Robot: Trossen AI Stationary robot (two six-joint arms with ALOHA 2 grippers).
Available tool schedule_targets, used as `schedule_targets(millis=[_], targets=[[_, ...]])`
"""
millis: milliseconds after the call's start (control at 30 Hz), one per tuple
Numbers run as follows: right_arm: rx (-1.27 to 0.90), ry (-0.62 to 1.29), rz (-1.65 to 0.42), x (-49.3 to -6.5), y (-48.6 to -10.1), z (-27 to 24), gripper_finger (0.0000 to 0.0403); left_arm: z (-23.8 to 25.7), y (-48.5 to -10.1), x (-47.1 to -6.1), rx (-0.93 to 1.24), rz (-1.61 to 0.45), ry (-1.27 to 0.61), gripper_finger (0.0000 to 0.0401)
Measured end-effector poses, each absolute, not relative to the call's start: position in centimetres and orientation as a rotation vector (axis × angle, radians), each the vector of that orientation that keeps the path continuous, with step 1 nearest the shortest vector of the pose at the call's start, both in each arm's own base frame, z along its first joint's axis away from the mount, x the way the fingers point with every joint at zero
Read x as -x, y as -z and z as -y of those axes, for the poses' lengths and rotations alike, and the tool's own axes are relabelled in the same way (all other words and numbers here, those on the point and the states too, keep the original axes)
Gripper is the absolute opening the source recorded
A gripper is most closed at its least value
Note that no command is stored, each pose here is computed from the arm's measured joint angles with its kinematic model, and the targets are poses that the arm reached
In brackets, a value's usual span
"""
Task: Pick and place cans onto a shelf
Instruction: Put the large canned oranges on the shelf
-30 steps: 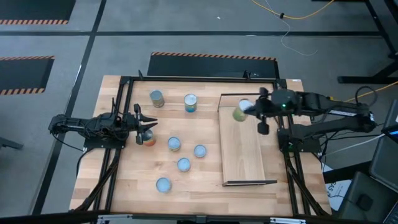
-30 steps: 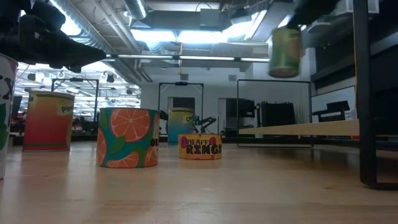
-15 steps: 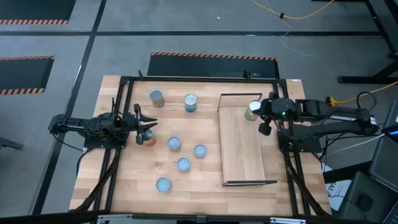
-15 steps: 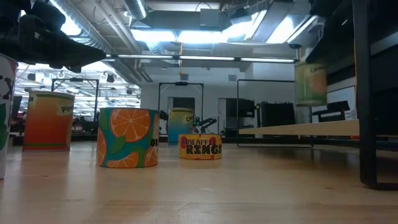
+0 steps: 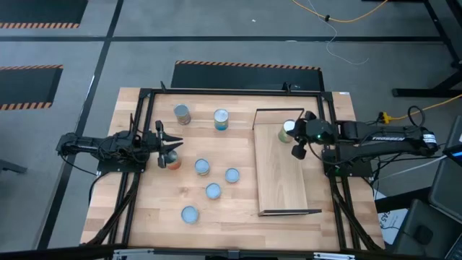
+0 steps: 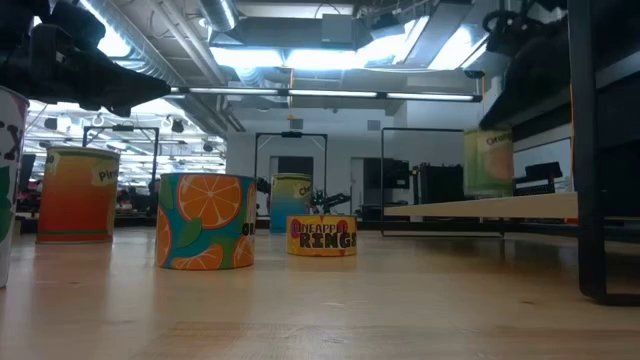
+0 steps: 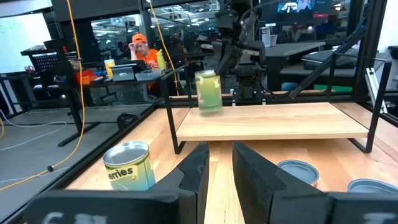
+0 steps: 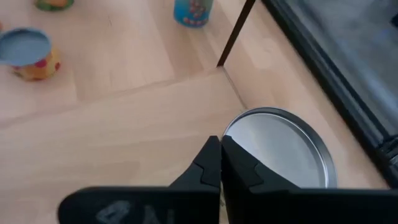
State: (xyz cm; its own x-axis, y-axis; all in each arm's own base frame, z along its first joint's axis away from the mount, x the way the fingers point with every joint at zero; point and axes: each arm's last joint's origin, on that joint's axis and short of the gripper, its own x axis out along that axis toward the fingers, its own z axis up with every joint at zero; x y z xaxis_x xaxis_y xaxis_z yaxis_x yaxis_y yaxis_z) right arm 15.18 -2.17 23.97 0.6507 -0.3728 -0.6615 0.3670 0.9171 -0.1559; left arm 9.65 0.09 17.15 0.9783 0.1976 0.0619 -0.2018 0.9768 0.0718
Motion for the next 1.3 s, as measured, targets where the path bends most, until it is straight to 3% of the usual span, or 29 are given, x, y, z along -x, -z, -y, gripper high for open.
schedule_targets(millis=[233,800,1300], targets=[[0.042,0.511,-0.733,-15.2,-23.2,2.4,0.0000,-0.1,-17.2,-9.6,-0.078,0.055,-0.201,0.0064],[0.021,0.471,-0.774,-15.8,-22.6,2.4,0.0000,-0.1,-17.2,-9.6,-0.078,0.055,-0.201,0.0064],[0.028,0.477,-0.789,-16.1,-22.3,2.4,0.0023,-0.1,-17.2,-9.6,-0.078,0.055,-0.201,0.0064]])
